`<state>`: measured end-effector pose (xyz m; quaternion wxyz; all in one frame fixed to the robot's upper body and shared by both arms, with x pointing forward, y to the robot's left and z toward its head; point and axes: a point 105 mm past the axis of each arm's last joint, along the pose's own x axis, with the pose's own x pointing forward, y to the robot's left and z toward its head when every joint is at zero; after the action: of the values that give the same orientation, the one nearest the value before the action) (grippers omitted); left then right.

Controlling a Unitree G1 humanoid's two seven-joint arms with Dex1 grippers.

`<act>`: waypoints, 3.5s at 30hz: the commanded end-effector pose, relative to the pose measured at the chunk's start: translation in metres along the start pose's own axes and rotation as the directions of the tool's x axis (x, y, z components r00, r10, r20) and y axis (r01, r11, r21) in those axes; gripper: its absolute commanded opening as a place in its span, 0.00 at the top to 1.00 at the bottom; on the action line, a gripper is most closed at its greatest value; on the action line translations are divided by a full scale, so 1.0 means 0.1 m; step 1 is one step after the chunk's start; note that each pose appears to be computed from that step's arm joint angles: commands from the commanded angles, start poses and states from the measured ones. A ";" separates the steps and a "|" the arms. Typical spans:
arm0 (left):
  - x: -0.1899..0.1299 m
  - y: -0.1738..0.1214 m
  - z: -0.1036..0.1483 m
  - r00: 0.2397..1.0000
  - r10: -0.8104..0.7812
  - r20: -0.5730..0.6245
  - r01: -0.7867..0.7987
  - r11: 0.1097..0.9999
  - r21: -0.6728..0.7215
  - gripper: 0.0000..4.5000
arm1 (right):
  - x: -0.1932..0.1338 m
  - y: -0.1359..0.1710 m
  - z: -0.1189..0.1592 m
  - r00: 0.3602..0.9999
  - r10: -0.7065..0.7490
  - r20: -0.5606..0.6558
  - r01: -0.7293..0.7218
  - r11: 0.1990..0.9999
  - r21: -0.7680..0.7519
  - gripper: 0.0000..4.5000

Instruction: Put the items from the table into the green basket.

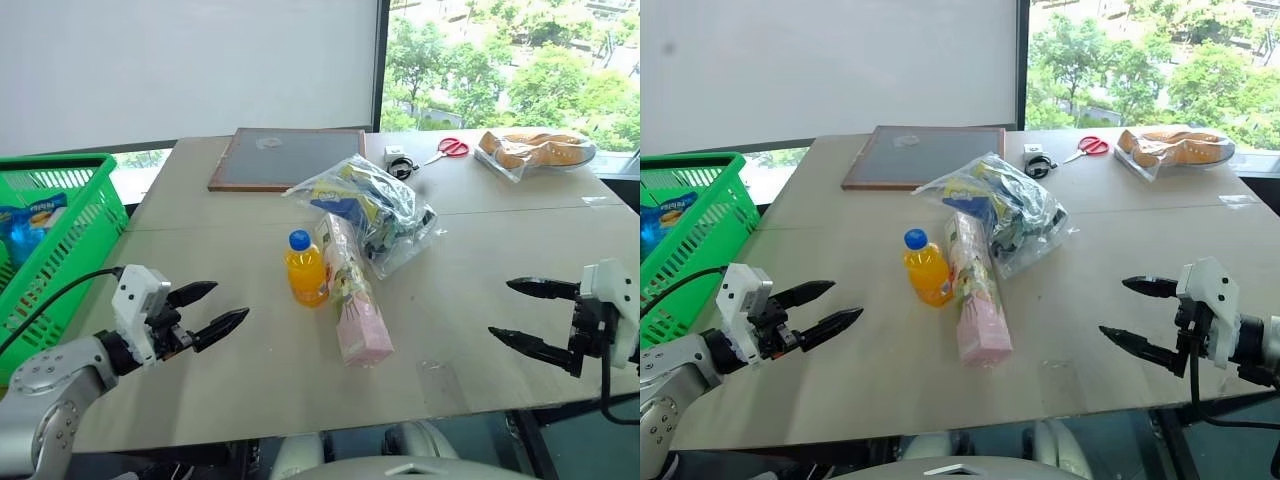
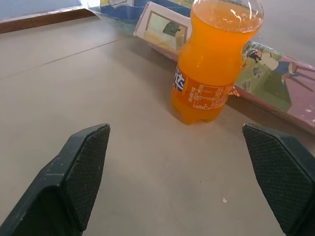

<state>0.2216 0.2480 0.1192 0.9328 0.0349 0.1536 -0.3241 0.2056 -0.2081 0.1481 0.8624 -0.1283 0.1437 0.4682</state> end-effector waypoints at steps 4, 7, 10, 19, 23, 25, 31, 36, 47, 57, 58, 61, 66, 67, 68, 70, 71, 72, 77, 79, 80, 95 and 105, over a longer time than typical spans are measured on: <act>0.05 0.02 0.18 0.998 -0.002 0.065 -0.002 0.998 0.066 0.00 | -0.02 -0.22 0.13 0.992 -0.108 0.070 0.114 0.990 -0.080 0.00; 0.12 -0.06 0.26 0.995 -0.038 0.088 0.029 0.994 0.103 0.00 | 0.06 -0.26 0.18 0.990 -0.116 0.081 0.121 0.990 -0.072 0.00; 0.17 -0.12 0.38 0.989 -0.065 0.133 0.047 0.989 0.137 0.00 | 0.17 -0.29 0.23 0.992 -0.088 0.090 0.095 0.993 -0.072 0.00; 0.21 -0.21 0.61 0.975 -0.111 0.194 0.081 0.984 0.156 0.00 | 0.95 -0.73 0.60 0.991 -0.105 0.088 0.114 0.987 -0.115 0.00; 0.18 -0.28 0.61 0.975 -0.141 0.170 0.108 0.976 0.189 0.00 | 1.35 -0.94 0.77 0.996 -0.074 0.053 0.081 0.986 -0.147 0.00; 0.18 -0.29 0.61 0.976 -0.143 0.163 0.109 0.973 0.201 0.00 | 1.48 -1.06 0.81 0.993 -0.108 0.043 0.114 0.982 -0.149 0.00; 0.15 -0.38 0.62 0.975 -0.141 0.173 0.107 0.975 0.194 0.00 | 2.00 -1.32 0.63 0.981 -0.148 -0.127 0.140 0.988 -0.072 0.00; 0.12 -0.38 0.57 0.980 -0.098 0.173 0.066 0.981 0.181 0.00 | 2.18 -1.31 0.43 0.969 -0.110 -0.223 0.106 0.994 -0.029 0.05; 0.13 -0.39 0.56 0.978 -0.065 0.196 0.031 0.985 0.170 0.00 | 2.26 -1.27 0.72 0.995 -0.064 -0.078 0.063 0.998 -0.023 0.98; 0.21 -0.39 0.58 0.972 -0.063 0.228 0.028 0.988 0.154 0.00 | 2.19 -1.24 1.66 0.952 -0.056 0.300 0.091 0.990 -0.105 0.98; 0.21 -0.38 0.59 0.971 -0.062 0.231 0.027 0.988 0.153 0.00 | 2.18 -1.25 1.71 0.948 -0.061 0.313 0.100 0.989 -0.111 0.98; 0.23 -0.38 0.59 0.970 -0.058 0.237 0.021 0.988 0.153 0.00 | 2.18 -1.20 1.97 0.926 -0.057 0.372 0.119 0.982 -0.148 0.98; 0.24 -0.37 0.60 0.967 -0.041 0.253 0.002 0.988 0.152 0.00 | 2.20 -1.11 2.26 0.897 -0.040 0.440 0.134 0.973 -0.186 0.98; 0.24 -0.37 0.61 0.966 -0.037 0.257 -0.002 0.989 0.150 0.00 | 2.20 -1.10 2.30 0.892 -0.040 0.450 0.137 0.973 -0.184 0.98; 0.24 -0.38 0.61 0.965 -0.035 0.259 -0.004 0.989 0.149 0.00 | 2.20 -1.09 2.34 0.887 -0.041 0.460 0.140 0.973 -0.183 0.98; 0.24 -0.39 0.60 0.965 -0.030 0.261 -0.009 0.989 0.147 0.00 | 2.20 -1.05 2.43 0.872 -0.028 0.488 0.137 0.972 -0.189 0.98; 0.23 -0.39 0.59 0.965 -0.027 0.262 -0.012 0.989 0.145 0.00 | 2.21 -1.02 2.47 0.865 -0.018 0.501 0.131 0.973 -0.191 0.98; 0.23 -0.39 0.59 0.964 -0.024 0.263 -0.015 0.990 0.143 0.00 | 2.22 -0.98 2.53 0.858 -0.008 0.513 0.126 0.973 -0.195 0.98; 0.22 -0.41 0.58 0.963 -0.015 0.268 -0.023 0.990 0.136 0.00 | 2.41 -0.66 2.78 0.832 0.065 0.551 0.079 0.969 -0.233 0.98; 0.22 -0.42 0.58 0.963 -0.013 0.269 -0.024 0.991 0.135 0.00 | 2.51 -0.54 2.84 0.829 0.061 0.556 0.084 0.969 -0.232 0.98; 0.22 -0.42 0.58 0.963 -0.011 0.270 -0.026 0.991 0.135 0.00 | 2.56 -0.49 2.86 0.827 0.055 0.559 0.090 0.970 -0.228 0.98; 0.18 -0.50 0.51 0.961 0.026 0.274 -0.055 0.994 0.099 0.00 | 2.59 -0.49 2.72 0.873 0.095 0.478 0.088 0.934 -0.346 0.20; 0.31 -0.50 0.52 0.968 -0.051 0.247 0.020 0.992 0.127 0.00 | 1.83 -0.87 2.27 0.860 0.314 0.401 -0.107 0.881 -0.460 0.01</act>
<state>0.2271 0.1851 0.1572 0.9391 0.0369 0.0232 -0.3407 0.4172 -0.0300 0.2871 0.7956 -0.1702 -0.1374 0.5650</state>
